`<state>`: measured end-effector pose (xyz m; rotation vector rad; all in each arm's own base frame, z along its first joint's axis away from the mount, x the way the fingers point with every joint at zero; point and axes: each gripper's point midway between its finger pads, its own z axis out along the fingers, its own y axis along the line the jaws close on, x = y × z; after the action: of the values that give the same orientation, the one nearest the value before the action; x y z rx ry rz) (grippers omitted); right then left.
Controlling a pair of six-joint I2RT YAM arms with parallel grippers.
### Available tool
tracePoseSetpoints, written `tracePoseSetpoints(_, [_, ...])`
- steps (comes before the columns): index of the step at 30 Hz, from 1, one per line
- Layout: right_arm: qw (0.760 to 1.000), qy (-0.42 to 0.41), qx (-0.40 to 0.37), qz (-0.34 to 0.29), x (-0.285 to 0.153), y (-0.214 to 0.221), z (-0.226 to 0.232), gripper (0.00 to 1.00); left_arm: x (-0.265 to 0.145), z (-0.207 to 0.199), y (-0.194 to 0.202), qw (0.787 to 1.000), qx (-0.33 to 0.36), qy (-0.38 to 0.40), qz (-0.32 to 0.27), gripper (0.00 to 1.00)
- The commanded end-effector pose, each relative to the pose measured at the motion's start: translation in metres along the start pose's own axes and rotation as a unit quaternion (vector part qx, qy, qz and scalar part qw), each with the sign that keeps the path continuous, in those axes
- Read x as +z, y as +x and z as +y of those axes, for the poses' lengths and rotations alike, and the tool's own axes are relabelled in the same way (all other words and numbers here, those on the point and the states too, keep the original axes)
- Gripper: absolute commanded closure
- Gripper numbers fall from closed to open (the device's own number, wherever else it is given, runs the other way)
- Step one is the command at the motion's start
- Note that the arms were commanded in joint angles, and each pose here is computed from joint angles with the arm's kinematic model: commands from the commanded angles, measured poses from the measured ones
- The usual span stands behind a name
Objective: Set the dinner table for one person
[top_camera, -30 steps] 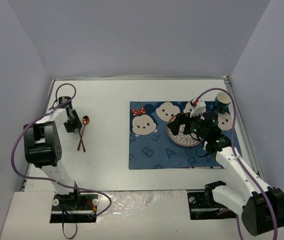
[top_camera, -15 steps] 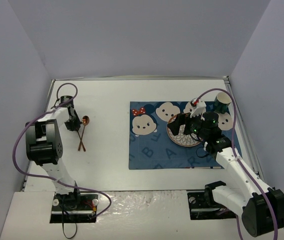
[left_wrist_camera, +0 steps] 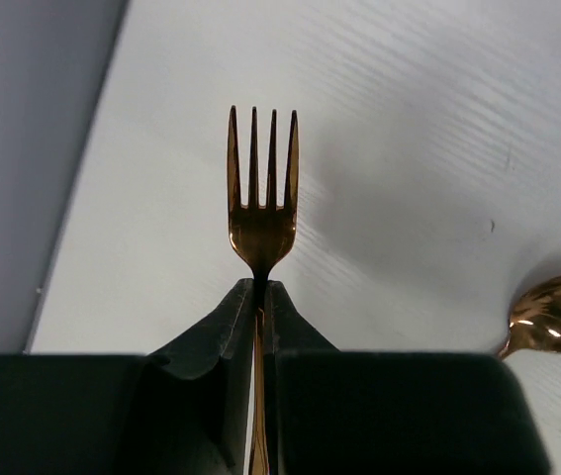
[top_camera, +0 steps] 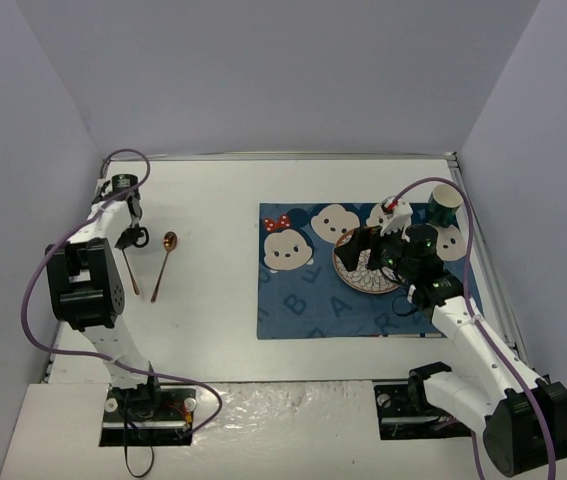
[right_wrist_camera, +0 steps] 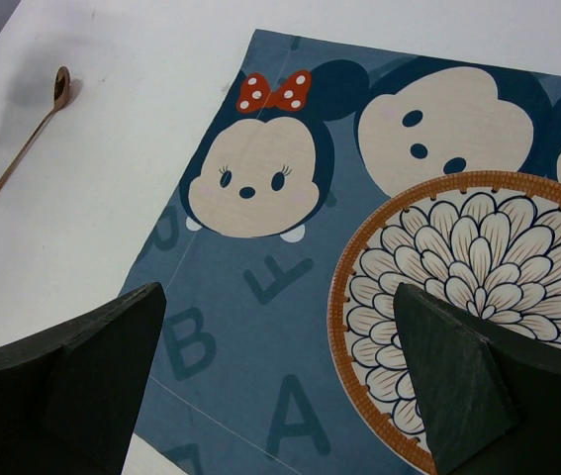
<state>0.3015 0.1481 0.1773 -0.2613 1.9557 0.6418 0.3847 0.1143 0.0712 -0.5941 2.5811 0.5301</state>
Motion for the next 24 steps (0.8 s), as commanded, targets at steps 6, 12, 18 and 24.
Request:
tracePoseSetpoints(6, [0.998,-0.009,-0.023,-0.054,-0.005,-0.032,0.01,0.04,-0.059,0.026,-0.069,0.995,-0.015,-0.029,-0.093,1.0])
tracePoseSetpoints(12, [0.997,-0.002,-0.021,-0.072,-0.013,-0.048,0.012,0.04,-0.137,-0.082,-0.046,0.984,0.054,0.134,-0.108,1.0])
tracePoseSetpoints(18, [0.994,0.023,-0.02,-0.1,-0.035,-0.071,0.014,0.02,-0.214,-0.195,0.016,0.958,0.06,0.269,-0.074,1.0])
tracePoseSetpoints(24, [0.988,0.066,-0.012,-0.142,-0.064,-0.09,0.01,0.0,-0.256,-0.284,0.082,0.937,0.079,0.337,-0.042,1.0])
